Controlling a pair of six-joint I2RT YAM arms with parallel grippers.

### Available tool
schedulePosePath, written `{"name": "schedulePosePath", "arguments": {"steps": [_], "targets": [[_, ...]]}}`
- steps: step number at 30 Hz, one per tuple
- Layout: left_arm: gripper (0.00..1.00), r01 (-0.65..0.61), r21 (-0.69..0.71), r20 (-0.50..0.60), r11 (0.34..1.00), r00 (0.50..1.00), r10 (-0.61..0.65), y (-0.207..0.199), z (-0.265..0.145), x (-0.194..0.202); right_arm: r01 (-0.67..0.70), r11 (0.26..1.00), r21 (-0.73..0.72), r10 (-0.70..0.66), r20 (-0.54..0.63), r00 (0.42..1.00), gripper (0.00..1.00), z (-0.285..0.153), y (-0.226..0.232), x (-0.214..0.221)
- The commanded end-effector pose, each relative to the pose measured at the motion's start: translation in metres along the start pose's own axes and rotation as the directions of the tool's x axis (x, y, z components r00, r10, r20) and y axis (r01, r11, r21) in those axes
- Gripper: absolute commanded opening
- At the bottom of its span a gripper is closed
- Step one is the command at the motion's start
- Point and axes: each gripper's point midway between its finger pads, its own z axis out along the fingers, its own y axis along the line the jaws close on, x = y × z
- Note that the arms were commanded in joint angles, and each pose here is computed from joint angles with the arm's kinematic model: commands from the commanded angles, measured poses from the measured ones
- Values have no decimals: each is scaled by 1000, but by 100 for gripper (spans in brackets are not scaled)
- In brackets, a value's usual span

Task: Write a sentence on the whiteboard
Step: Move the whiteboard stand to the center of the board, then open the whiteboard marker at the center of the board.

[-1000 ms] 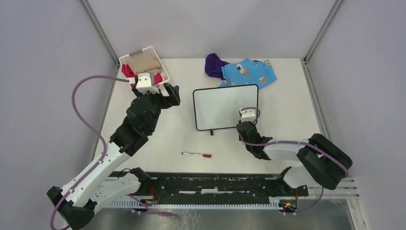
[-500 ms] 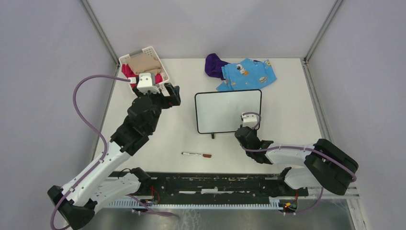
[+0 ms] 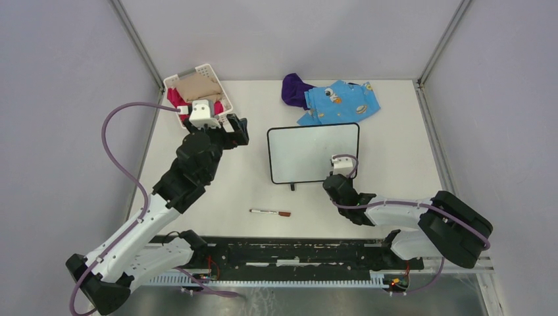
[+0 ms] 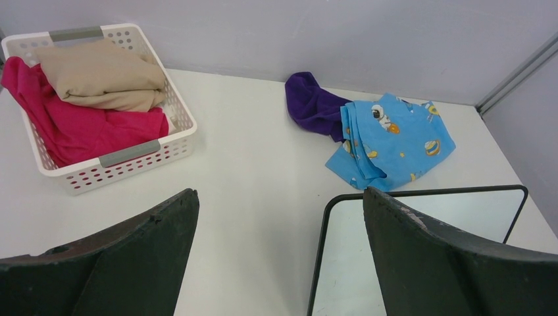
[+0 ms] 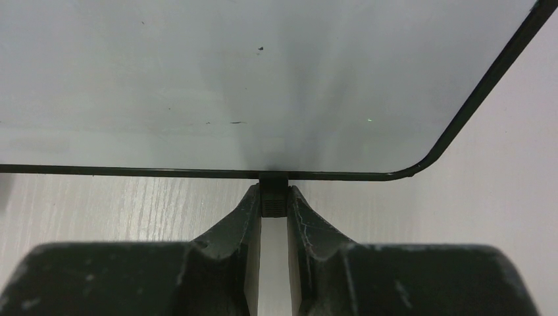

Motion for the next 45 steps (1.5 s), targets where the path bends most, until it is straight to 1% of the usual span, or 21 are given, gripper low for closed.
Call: {"name": "schedulePosePath", "arguments": {"steps": [1,7,10,13,16,19,22,27,32,34,37,40,42,45], "targets": [[100,41,6,40,999,998,-41,-3,2,-13,93,995,-41,-97,-118,988,0,-9,-5,40],[100,45,8,46,999,998,-45,-3,0,-16,124,991,-51,-129,-120,984,1,-12,-4,40],[100,47,9,48,999,998,-48,-3,0,-16,133,989,-57,-140,-130,982,5,-12,-3,41],[100,48,11,46,999,998,-48,-3,0,-15,125,989,-75,-134,-129,983,18,-13,0,41],[100,48,11,45,999,998,-48,-4,0,-15,126,988,-86,-136,-124,983,33,-14,2,39],[100,47,12,43,999,998,-47,-4,1,-14,128,988,-85,-137,-116,984,46,-15,1,36],[100,45,13,41,999,998,-46,-4,1,-14,124,989,-83,-132,-101,986,57,-17,0,29],[100,44,19,34,999,998,-45,-6,2,-12,118,989,-89,-125,-84,989,69,-24,-3,22],[100,43,26,26,999,999,-44,-8,3,-9,113,986,-118,-123,-81,989,75,-38,-6,16],[100,44,28,24,999,999,-44,-8,3,-8,118,984,-133,-129,-79,989,76,-45,-9,14],[100,45,31,22,998,999,-46,-9,3,-9,121,979,-167,-130,-42,991,75,-59,-8,3],[100,46,32,24,998,999,-47,-9,3,-9,120,964,-239,-117,28,993,71,-77,2,-16],[100,48,32,26,998,998,-48,-9,2,-11,134,942,-307,-108,103,989,67,-91,15,-33],[100,48,28,35,998,998,-49,-7,1,-14,211,874,-438,-126,217,968,63,-111,44,-50]]}}
